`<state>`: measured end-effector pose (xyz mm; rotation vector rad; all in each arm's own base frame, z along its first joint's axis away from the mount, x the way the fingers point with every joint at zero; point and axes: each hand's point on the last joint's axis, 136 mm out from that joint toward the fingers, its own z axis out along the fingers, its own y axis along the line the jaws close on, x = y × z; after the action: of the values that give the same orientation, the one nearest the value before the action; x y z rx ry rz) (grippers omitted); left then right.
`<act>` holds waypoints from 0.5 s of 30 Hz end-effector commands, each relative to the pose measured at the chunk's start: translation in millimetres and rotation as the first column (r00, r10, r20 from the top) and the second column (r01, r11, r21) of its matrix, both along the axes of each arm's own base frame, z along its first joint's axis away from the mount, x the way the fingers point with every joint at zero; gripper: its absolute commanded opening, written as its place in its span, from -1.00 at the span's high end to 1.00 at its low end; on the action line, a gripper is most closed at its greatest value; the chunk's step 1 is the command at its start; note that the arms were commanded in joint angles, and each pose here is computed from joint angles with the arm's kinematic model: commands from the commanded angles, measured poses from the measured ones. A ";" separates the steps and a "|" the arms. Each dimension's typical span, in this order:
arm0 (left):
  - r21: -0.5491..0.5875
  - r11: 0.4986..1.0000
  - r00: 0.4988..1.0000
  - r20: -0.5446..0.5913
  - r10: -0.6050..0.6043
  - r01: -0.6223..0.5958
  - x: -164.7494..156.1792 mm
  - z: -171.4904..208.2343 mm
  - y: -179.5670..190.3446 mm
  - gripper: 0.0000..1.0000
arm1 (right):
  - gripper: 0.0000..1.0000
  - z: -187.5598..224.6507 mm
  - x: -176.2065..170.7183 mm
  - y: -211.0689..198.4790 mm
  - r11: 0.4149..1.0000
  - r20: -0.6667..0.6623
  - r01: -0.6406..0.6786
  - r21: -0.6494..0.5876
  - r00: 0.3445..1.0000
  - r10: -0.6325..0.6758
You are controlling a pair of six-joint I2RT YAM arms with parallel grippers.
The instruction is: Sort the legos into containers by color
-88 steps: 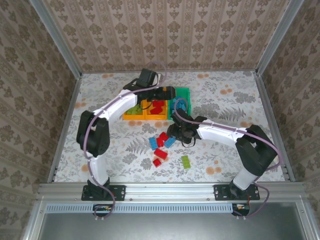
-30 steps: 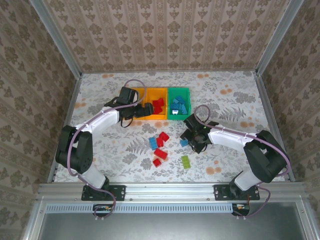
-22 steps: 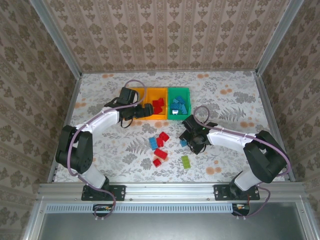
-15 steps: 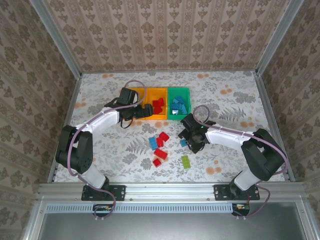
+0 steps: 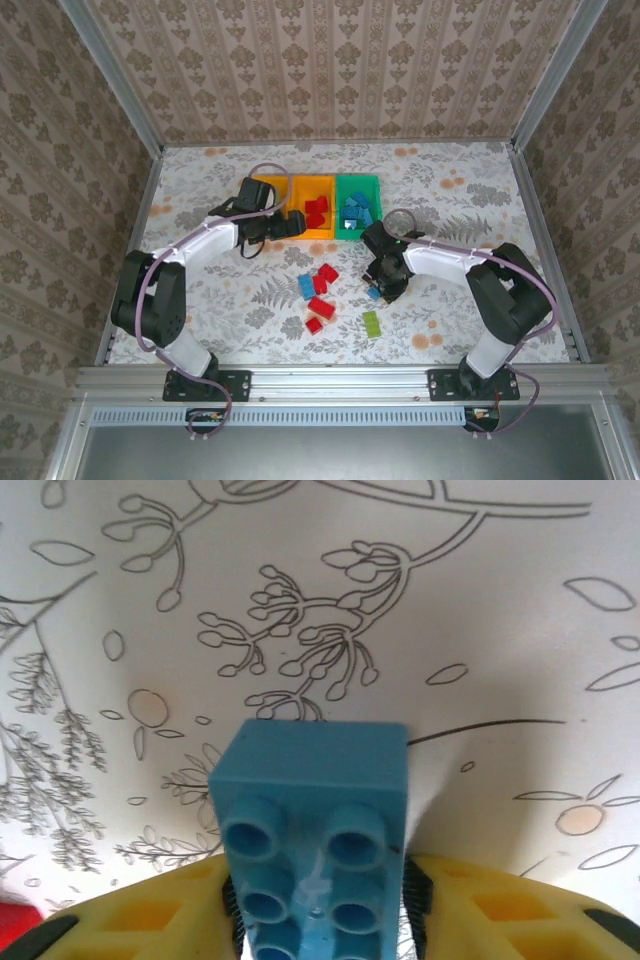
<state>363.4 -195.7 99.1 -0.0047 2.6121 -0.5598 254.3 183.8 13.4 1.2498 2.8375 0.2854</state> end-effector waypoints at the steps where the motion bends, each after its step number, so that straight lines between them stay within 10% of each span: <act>1: 0.010 1.000 1.000 -0.011 -0.006 0.006 -3.5 -4.0 6.7 -1.00 | 0.26 -16.6 8.1 -19.3 0.992 -0.003 -0.075 -0.101 0.997 0.075; 15: 0.058 0.998 0.996 -0.086 0.000 0.005 -29.5 -22.6 20.1 -1.00 | 0.44 116.4 126.1 19.6 0.889 0.403 -0.384 -0.249 0.794 0.456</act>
<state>345.3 -182.2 76.9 -0.0220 2.6906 -0.5184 352.3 200.7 107.8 0.6096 2.6722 0.3296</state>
